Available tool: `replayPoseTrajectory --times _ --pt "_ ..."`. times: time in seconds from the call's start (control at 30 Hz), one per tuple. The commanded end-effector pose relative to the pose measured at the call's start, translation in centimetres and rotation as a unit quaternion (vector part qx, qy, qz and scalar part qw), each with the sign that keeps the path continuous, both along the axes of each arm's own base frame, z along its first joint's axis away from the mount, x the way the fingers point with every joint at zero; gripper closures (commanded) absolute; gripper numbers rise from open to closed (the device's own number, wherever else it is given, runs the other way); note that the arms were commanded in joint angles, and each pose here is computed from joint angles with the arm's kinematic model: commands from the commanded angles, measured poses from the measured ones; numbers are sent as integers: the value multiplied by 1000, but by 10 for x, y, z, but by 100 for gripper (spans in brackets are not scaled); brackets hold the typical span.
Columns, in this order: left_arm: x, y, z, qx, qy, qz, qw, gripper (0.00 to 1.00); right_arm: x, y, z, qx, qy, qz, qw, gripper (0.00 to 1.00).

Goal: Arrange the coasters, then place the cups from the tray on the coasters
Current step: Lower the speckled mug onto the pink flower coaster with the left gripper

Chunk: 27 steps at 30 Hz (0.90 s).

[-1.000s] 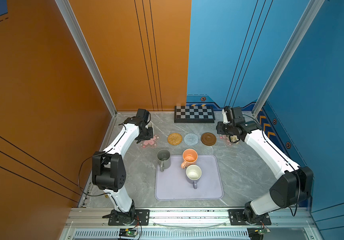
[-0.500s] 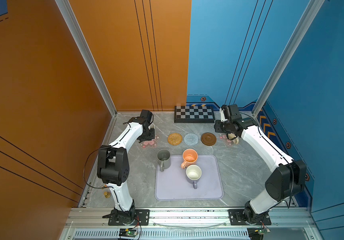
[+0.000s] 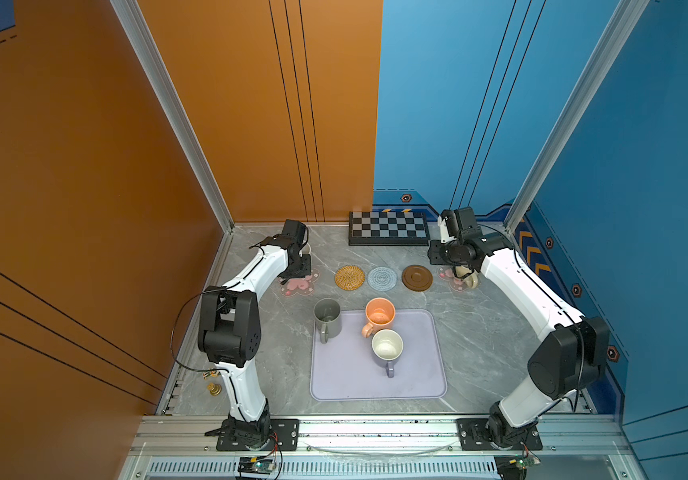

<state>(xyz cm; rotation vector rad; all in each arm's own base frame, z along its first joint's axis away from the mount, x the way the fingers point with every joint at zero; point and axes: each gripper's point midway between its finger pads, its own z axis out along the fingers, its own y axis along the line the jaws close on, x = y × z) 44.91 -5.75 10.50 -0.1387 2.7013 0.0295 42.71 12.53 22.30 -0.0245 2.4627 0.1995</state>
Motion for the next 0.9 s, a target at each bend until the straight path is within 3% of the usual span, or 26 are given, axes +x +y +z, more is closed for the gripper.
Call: replayPoseTrajectory --times 0.0,0.87 --pt "13 9 2 11 -31 19 999 100 -3 -2 8 -6 0 3 1000 57" --pt "7 9 -32 -4 -30 29 999 100 -3 2 9 -8 5 9 1000 57"
